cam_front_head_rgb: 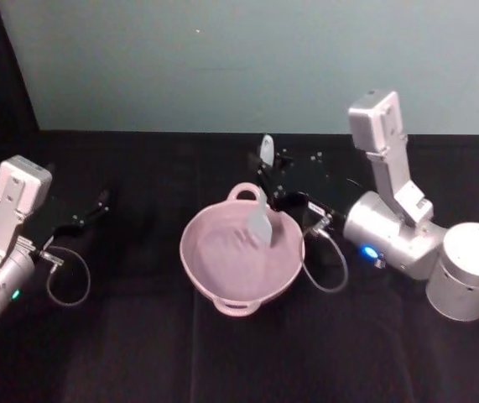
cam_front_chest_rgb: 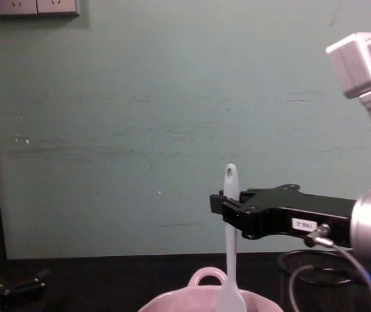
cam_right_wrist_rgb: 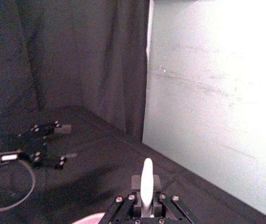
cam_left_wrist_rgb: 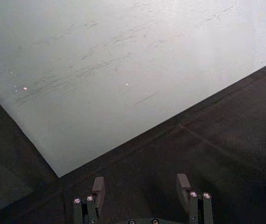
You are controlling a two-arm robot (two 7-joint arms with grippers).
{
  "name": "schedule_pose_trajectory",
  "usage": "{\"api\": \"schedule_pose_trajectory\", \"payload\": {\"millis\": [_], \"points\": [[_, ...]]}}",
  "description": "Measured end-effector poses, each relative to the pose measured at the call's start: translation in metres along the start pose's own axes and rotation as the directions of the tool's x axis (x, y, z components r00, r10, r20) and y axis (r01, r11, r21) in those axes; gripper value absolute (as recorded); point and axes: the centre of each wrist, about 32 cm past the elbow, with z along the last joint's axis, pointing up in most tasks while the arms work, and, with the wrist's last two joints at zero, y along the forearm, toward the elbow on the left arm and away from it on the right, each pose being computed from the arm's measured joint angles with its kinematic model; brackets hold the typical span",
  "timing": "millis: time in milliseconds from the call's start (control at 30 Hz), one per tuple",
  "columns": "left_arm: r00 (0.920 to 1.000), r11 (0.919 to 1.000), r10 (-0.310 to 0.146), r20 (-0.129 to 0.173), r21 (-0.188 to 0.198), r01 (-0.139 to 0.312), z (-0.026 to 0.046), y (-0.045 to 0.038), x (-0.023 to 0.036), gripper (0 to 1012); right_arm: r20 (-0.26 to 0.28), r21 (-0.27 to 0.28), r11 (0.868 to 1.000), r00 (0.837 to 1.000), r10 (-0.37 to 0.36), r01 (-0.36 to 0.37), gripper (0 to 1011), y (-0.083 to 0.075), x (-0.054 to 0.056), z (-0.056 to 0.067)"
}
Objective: Use the one hand to pick up the spoon and stir the clear water in the bowl.
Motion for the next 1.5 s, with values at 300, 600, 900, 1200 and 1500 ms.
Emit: {"api": "schedule_pose_trajectory", "payload": {"millis": [300, 600, 900, 1200, 1500], "points": [[1.0, 1.0, 0.0, 0.0, 0.0, 0.0, 0.0, 0.0, 0.0, 1011, -0.039, -0.026, 0.998, 0.997, 0.064, -0.065, 127, -0.029, -0.009, 0.011], [1.0, 1.0, 0.0, 0.0, 0.0, 0.0, 0.0, 0.0, 0.0, 1011, -0.107, -0.005, 0.989, 0.983, 0.148, -0.15, 127, -0.031, -0.027, 0.012], [1.0, 1.0, 0.0, 0.0, 0.0, 0.0, 0.0, 0.0, 0.0, 1011, -0.122, 0.04, 0.985, 0.978, 0.171, -0.167, 127, -0.007, -0.041, 0.004], [1.0, 1.0, 0.0, 0.0, 0.0, 0.0, 0.0, 0.0, 0.0, 1011, -0.064, 0.049, 0.997, 0.996, 0.055, -0.052, 127, 0.019, -0.036, -0.007], [1.0, 1.0, 0.0, 0.0, 0.0, 0.0, 0.0, 0.0, 0.0, 1011, -0.007, 0.05, 0.998, 0.999, -0.043, 0.044, 127, 0.023, -0.024, -0.01]]}}
